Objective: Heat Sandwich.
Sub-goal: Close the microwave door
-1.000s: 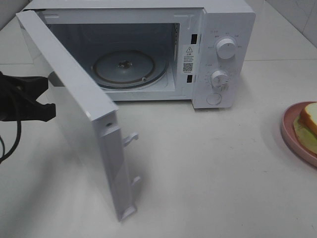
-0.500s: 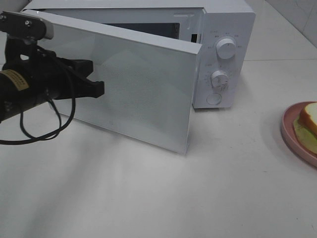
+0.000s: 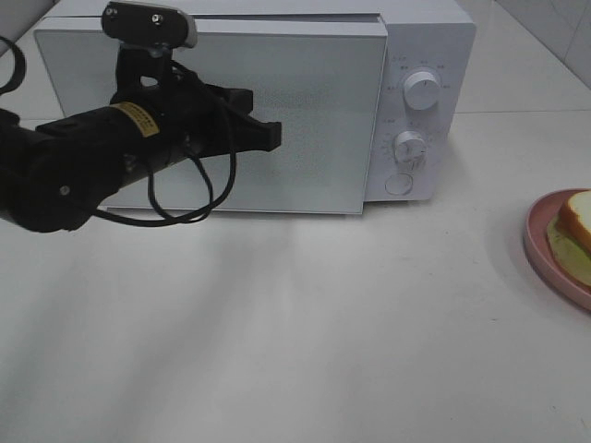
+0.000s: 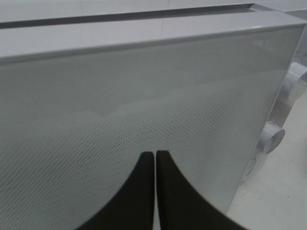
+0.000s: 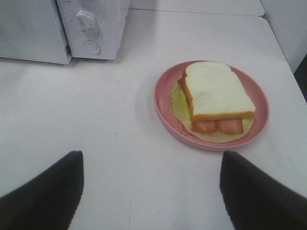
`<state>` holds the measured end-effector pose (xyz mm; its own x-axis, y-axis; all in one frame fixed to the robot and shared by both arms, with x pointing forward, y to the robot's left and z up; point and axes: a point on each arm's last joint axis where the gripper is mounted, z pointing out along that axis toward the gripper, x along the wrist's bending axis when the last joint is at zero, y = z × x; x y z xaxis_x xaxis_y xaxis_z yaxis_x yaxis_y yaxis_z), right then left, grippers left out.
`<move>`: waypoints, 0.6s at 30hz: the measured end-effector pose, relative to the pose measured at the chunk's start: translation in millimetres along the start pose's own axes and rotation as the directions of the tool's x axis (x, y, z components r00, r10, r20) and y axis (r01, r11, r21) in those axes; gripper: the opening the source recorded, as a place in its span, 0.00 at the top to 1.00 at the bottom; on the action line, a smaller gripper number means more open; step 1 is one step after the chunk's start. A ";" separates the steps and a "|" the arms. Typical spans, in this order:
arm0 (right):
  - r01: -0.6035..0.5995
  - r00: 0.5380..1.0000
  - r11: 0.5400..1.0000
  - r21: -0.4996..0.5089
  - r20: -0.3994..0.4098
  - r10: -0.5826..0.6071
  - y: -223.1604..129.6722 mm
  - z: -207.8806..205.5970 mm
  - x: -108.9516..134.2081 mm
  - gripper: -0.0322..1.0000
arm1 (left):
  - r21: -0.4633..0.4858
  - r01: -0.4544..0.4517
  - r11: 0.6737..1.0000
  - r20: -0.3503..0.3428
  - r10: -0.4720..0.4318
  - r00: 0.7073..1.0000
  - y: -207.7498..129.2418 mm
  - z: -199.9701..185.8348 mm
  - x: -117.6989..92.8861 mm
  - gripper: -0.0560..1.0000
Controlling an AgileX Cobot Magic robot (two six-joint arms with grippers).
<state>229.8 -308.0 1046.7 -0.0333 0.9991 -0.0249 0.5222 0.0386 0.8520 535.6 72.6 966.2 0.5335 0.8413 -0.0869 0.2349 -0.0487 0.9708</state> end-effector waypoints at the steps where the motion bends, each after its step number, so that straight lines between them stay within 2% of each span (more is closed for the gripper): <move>1: 0.000 1.000 1.000 0.000 0.000 0.000 0.0 0.0 0.0 0.23 | 0.000 0.000 1.000 0.000 0.000 1.000 0.0 0.0 0.0 0.95; 8: 0.000 1.000 1.000 0.000 0.000 0.000 0.0 0.0 0.0 0.23 | -0.012 0.007 1.000 0.035 -0.007 0.999 5.9 32.5 -18.4 0.95; 18: 0.000 1.000 1.000 0.000 0.000 0.000 0.0 0.0 0.0 0.23 | 0.026 -0.002 1.000 0.080 -0.001 0.997 4.3 64.3 -39.8 0.95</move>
<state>229.8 -308.0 1046.7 -0.0333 0.9991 -0.0249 0.5222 0.0386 0.8520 567.6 4.2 959.5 0.5968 0.7954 -0.1052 0.2553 -0.0640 0.9648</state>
